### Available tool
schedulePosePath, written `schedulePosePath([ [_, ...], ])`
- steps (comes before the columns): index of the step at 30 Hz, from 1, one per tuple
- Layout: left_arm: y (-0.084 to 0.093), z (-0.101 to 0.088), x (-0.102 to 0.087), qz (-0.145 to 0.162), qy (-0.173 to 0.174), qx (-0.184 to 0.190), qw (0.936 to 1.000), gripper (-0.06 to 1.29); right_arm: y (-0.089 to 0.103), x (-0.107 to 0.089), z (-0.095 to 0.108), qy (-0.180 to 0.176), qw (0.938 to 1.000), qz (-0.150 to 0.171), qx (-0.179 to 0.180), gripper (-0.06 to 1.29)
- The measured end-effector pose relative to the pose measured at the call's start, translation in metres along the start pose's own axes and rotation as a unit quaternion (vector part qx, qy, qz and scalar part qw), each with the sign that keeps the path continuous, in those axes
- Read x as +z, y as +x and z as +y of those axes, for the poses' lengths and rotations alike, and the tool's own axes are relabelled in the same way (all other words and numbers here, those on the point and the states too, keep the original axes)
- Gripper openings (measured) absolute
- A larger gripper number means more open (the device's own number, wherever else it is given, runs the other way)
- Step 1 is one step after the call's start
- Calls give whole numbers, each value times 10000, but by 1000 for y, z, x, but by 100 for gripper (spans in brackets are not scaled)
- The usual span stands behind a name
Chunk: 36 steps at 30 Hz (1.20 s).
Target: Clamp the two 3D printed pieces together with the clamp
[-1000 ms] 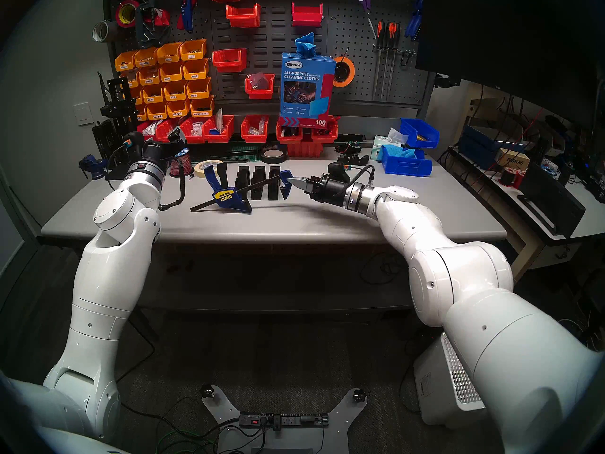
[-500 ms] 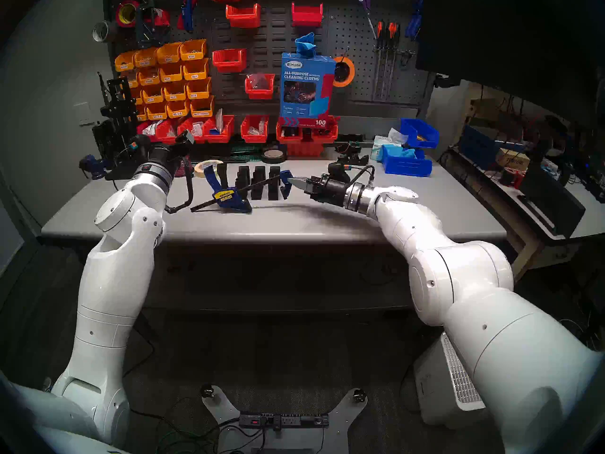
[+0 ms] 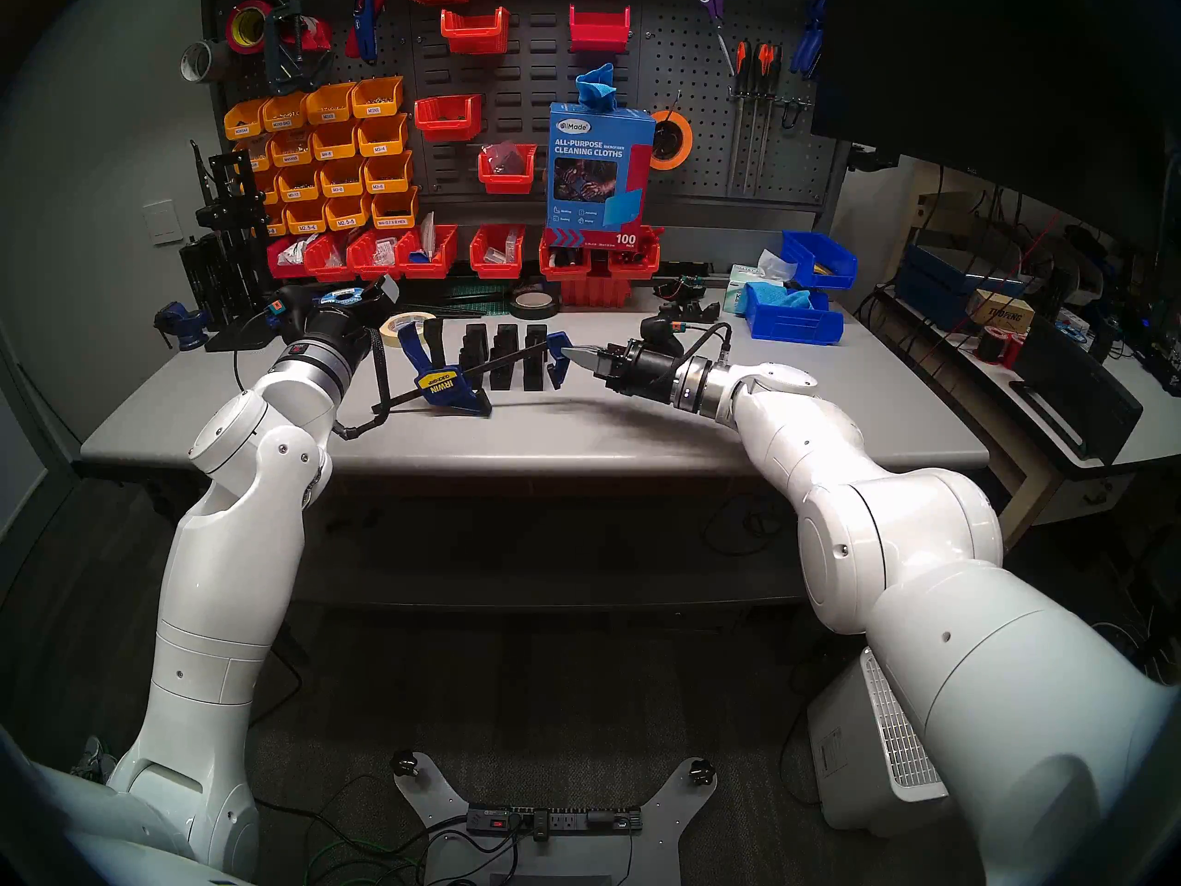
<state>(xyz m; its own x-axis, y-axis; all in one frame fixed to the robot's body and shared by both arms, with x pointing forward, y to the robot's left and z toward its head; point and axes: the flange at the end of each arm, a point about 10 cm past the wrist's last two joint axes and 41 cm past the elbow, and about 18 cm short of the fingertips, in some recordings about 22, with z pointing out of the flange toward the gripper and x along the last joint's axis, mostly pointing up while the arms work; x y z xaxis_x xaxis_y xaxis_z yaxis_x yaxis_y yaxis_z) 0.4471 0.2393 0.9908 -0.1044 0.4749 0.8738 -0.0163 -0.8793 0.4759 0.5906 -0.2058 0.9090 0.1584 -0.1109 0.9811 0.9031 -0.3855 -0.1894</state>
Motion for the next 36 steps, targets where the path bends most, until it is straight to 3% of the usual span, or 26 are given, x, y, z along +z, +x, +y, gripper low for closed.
schedulePosePath([
  [20, -18, -8, -4, -315, -487, -50, 9983, 126, 0, 0, 0, 5, 10000, 2, -3, -3],
  [36, -41, -16, -3, -614, -596, 70, 9963, 126, 0, 0, 0, 7, 10000, 3, -3, -3],
])
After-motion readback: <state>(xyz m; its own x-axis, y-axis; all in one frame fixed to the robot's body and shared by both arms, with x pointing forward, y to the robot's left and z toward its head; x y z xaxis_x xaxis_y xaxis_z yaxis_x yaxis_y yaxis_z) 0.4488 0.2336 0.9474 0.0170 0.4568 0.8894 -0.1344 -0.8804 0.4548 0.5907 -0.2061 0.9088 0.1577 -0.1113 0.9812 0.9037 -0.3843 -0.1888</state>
